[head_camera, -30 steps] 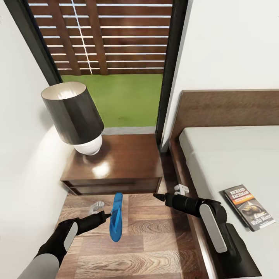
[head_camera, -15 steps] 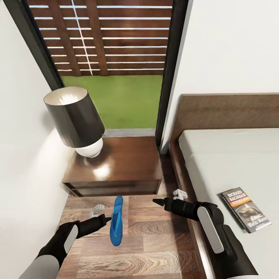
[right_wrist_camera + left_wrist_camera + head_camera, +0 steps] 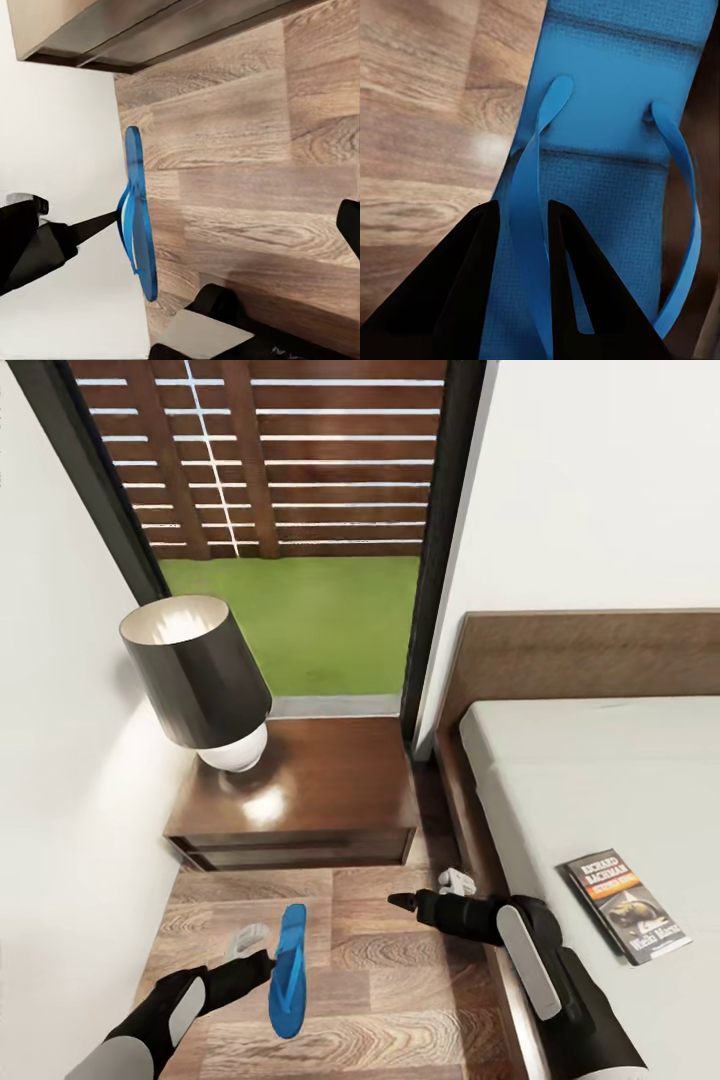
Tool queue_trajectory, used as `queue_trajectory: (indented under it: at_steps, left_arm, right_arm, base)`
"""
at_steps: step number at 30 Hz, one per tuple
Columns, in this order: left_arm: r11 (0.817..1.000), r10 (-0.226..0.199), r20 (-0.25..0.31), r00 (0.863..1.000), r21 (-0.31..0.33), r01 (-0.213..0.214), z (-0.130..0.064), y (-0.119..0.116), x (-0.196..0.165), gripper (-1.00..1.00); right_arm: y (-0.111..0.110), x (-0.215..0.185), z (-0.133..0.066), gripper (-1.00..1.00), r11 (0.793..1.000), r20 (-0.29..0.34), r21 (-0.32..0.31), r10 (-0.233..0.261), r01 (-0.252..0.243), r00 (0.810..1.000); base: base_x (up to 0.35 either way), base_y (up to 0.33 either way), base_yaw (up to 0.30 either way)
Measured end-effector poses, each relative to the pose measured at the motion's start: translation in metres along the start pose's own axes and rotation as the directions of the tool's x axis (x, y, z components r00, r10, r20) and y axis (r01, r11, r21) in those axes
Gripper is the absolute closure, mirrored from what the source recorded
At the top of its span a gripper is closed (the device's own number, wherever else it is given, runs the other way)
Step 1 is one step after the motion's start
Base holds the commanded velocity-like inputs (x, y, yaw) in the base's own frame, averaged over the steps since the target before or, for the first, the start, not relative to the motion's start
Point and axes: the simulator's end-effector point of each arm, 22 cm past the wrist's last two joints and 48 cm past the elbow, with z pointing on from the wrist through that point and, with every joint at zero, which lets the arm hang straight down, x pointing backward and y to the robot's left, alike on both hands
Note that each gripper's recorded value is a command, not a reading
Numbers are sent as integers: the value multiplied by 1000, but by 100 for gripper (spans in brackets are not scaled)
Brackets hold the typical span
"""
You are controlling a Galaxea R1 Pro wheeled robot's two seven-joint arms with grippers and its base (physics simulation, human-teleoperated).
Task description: In the bedroom, move the book from the bed onto either nightstand, and place the two sandals side by side next to the bed.
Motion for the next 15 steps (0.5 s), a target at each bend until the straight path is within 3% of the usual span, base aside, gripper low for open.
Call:
queue_trajectory:
  at_steps: [6, 11, 15]
  left_arm:
    - [1000, -8, -11, 1000, -29, 8, -11, 9, 5, 100]
    - [999, -4, -9, 1000, -40, 4, -22, 11, 1, 100]
    - [999, -1, -4, 1000, -54, 1, -33, 17, -5, 100]
  right_arm:
    - [-21, 37, 11, -100, 996, -90, 42, 79, -76, 993]
    - [-45, 19, 24, -100, 995, 91, 85, 45, -53, 995]
    - [-54, 46, 36, -100, 993, 73, 118, 21, -30, 997]
  base:
    - [0, 0, 0]
    - [0, 0, 0]
    - [0, 0, 0]
